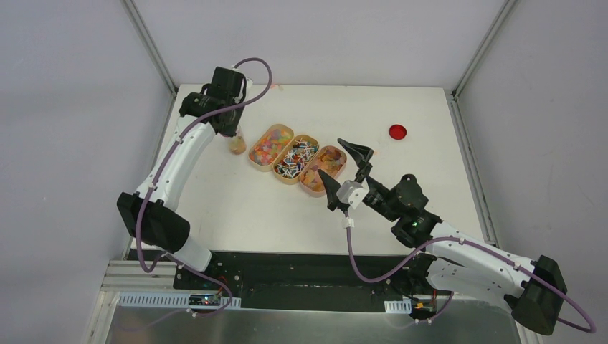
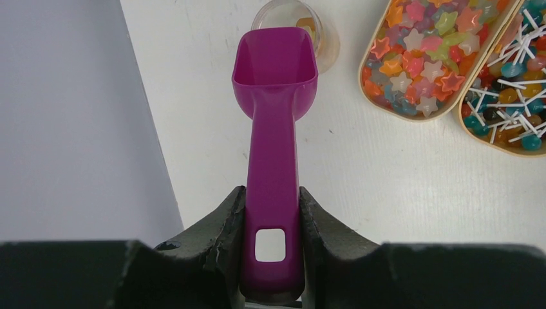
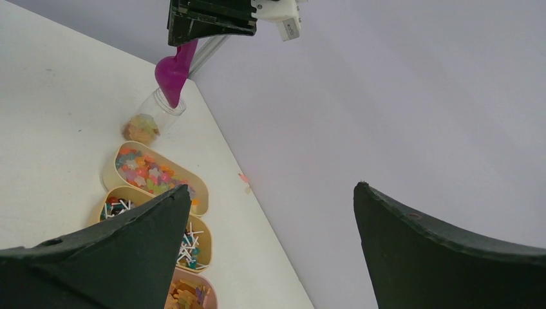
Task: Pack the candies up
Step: Place the fake candies in the packing bottle.
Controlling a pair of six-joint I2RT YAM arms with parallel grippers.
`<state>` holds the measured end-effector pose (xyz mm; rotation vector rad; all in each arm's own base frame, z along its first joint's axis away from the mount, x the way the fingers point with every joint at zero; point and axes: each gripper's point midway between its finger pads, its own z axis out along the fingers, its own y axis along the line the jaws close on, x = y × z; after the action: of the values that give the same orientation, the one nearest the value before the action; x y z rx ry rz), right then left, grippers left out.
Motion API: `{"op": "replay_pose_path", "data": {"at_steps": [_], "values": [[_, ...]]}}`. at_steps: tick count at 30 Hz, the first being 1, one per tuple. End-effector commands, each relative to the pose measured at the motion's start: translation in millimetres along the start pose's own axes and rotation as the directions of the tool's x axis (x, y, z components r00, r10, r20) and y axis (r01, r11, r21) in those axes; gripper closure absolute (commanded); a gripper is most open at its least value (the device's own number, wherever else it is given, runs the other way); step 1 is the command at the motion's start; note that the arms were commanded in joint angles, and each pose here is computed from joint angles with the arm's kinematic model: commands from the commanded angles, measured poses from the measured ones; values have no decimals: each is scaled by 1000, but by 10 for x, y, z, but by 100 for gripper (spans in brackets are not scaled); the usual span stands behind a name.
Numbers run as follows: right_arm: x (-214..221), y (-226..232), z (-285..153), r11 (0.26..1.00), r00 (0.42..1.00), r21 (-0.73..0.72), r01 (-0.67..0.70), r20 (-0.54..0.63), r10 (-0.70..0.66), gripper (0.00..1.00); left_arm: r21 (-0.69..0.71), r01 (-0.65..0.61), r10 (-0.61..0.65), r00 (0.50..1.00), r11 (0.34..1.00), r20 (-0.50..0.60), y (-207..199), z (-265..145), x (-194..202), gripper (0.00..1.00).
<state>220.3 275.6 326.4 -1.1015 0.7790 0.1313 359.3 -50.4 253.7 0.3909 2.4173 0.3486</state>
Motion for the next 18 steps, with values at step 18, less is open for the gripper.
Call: {"op": "replay_pose_path", "data": {"at_steps": [18], "values": [[-37, -19, 51, 999, 999, 13, -29, 24, 29, 0, -27, -57, 55, 996, 998, -73, 164, -94, -202, 100]]}}
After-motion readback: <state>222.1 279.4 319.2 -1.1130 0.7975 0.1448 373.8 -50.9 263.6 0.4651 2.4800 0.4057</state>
